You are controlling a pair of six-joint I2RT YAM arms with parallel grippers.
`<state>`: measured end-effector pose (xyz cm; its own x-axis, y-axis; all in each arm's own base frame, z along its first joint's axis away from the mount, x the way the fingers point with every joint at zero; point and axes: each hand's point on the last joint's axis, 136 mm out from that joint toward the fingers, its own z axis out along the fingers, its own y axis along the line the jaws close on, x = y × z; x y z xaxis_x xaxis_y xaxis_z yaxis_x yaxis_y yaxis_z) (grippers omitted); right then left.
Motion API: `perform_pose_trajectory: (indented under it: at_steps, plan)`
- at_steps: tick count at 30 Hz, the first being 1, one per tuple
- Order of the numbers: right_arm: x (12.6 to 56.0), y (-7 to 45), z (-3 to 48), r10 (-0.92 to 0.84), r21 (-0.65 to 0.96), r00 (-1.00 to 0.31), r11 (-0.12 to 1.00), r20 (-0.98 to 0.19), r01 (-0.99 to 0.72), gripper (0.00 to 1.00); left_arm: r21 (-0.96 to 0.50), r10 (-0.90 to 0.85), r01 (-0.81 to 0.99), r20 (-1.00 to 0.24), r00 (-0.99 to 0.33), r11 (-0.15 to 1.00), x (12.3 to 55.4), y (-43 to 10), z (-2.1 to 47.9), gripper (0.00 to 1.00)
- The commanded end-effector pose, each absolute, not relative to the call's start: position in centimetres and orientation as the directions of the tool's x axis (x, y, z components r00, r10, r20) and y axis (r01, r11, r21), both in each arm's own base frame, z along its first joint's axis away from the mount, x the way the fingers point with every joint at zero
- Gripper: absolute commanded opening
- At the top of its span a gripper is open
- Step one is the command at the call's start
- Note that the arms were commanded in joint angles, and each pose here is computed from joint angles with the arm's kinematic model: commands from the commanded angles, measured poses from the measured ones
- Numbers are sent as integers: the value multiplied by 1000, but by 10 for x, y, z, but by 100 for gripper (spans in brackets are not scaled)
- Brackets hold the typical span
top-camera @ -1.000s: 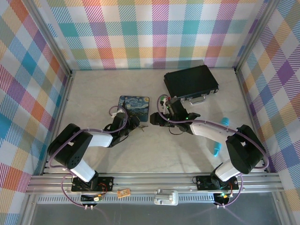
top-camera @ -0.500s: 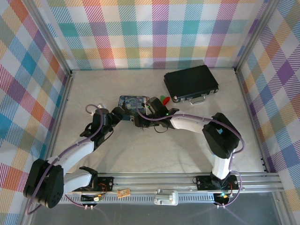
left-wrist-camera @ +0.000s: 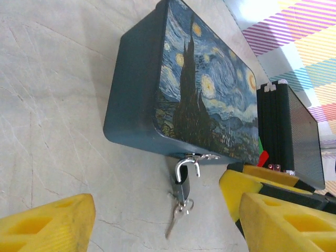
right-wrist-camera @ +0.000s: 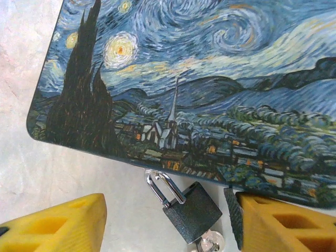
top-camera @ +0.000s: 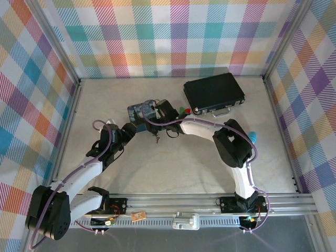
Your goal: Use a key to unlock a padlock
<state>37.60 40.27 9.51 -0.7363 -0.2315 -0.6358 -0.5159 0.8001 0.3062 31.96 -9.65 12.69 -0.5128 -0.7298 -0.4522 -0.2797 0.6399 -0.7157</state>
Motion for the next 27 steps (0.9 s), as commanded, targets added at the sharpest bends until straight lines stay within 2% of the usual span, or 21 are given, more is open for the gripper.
perform_pose_trajectory:
  at_steps: [1, 8, 15, 20, 27]
  plan:
    - [376, 406, 109, -328, 235, -645, 741, -690, -629, 65, -723, -728, -265, -457, -511, 639, 319, -94, 128, 72]
    - [339, 405, 94, -563, 106, -521, 608, -641, -787, 66, -736, -744, -275, -436, -506, 619, 318, -92, 117, 72]
    - [345, 402, 69, -742, -41, -398, 496, -539, -868, 66, -758, -741, -247, -419, -524, 603, 326, -95, 119, 72]
    - [358, 407, 59, -766, -95, -363, 479, -530, -872, 70, -757, -742, -244, -428, -516, 606, 328, -91, 121, 72]
    - [365, 410, 37, -782, -91, -393, 491, -483, -866, 70, -764, -745, -233, -431, -510, 601, 325, -90, 126, 72]
